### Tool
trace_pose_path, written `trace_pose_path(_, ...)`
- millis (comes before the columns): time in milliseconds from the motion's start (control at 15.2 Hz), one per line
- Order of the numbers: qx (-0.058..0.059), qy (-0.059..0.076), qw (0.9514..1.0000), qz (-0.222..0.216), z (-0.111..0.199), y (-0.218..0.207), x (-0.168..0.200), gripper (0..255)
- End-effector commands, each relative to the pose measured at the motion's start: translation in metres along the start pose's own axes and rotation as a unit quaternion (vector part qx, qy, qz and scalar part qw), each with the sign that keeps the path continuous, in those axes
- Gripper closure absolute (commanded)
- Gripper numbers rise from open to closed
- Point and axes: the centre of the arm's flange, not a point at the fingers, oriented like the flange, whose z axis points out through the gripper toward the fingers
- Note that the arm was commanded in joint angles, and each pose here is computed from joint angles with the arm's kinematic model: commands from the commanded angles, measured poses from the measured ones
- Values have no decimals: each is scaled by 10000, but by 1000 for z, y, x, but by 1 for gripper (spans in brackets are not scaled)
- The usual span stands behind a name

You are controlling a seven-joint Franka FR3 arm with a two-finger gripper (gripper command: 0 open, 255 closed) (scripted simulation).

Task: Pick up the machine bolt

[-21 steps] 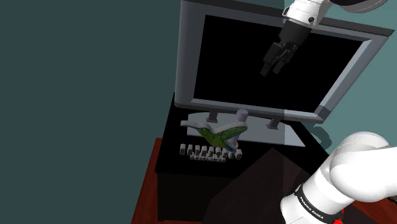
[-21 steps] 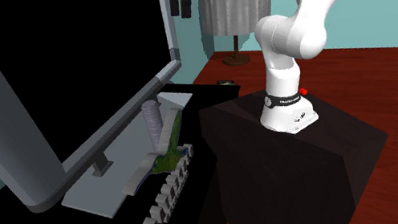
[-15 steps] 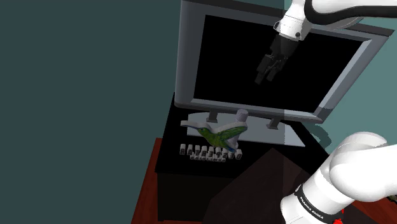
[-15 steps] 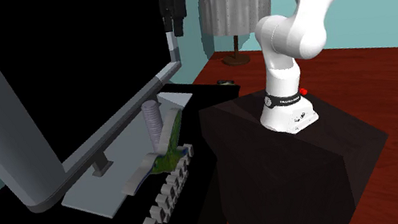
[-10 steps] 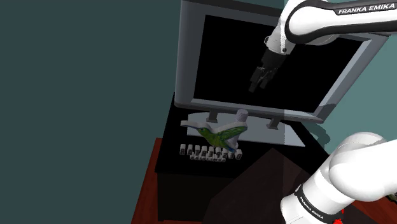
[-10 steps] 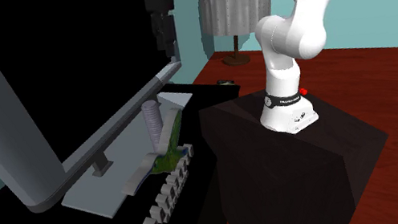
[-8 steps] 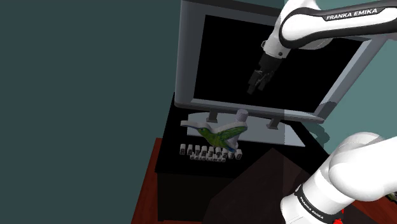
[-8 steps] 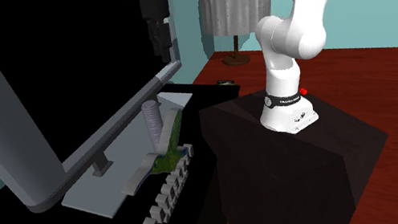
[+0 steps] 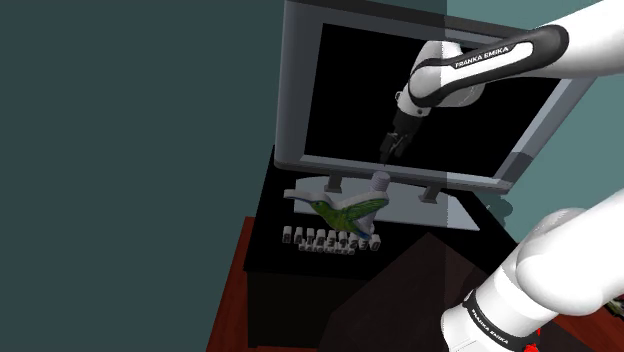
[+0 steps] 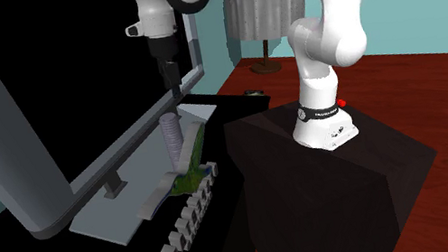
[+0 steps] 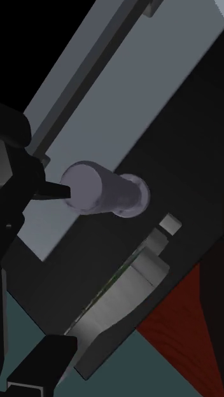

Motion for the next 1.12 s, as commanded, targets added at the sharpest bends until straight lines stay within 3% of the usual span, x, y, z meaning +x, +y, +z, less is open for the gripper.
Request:
trace_pose_path(0,-22,-44,10000,-39,22,15,8,0)
trace_pose_path(462,-74,-201,9996,-156,95,59,37,0)
trace_pose_path(1056,-74,-201,9996,-156,135,60,35,0)
